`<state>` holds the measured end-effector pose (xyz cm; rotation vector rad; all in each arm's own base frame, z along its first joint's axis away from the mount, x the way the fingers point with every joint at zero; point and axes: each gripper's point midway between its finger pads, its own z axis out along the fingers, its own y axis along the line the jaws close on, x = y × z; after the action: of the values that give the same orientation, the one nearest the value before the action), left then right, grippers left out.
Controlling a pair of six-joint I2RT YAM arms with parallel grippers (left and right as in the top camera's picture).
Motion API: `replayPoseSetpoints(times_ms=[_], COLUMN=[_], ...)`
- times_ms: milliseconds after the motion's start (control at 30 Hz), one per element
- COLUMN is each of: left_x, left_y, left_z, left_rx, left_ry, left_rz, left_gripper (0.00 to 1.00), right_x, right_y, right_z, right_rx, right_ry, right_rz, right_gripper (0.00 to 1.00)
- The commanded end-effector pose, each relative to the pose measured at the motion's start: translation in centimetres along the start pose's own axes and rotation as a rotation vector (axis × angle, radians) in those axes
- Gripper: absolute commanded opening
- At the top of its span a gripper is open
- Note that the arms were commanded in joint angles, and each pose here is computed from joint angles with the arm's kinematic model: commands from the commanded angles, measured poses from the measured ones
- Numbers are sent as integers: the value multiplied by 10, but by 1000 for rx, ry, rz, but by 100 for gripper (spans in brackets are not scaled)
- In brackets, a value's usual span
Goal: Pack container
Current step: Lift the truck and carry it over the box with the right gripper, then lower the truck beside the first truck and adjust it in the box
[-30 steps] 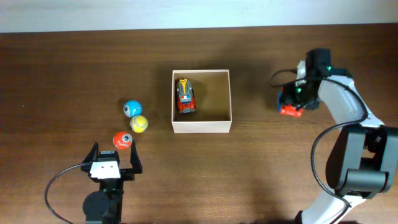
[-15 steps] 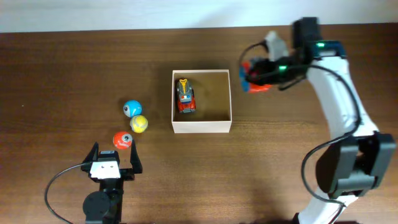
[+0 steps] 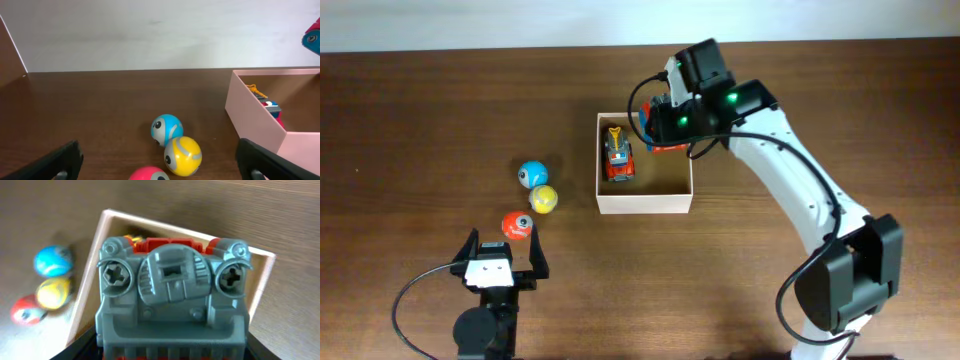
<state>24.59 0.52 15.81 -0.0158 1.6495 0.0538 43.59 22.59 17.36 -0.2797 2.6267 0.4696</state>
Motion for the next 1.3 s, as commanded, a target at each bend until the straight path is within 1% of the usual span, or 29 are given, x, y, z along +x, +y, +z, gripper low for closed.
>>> replayPoseSetpoints(times_ms=[0,400,733,1000,1033,1067,1133,1267], left_x=[0,0,0,0,0,0,0,0], left_y=[-1,-1,-1,-1,-1,-1,-1,-1], left_z=[0,0,0,0,0,0,0,0], left_rx=[5,5,5,5,5,5,5,5], left_ry=[-4,-4,-4,-4,-4,-4,-4,-4], left_rz=[15,15,15,15,15,15,15,15], left_gripper=[99,99,99,99,99,99,99,99], right_x=[-7,24,22,28,29,29,29,27], right_y=[-7,2,-1,-7,-7,-7,-8,-7], right_z=[9,69,92,110,112,112,114,114], right_rx=[148,164,164,175,176,177,176,173], right_ry=[-58,57,45,64,66,67,66,58], right_rz=[94,94,93,93,93,93,93,89], right_gripper=[51,51,51,51,52,61,64,74])
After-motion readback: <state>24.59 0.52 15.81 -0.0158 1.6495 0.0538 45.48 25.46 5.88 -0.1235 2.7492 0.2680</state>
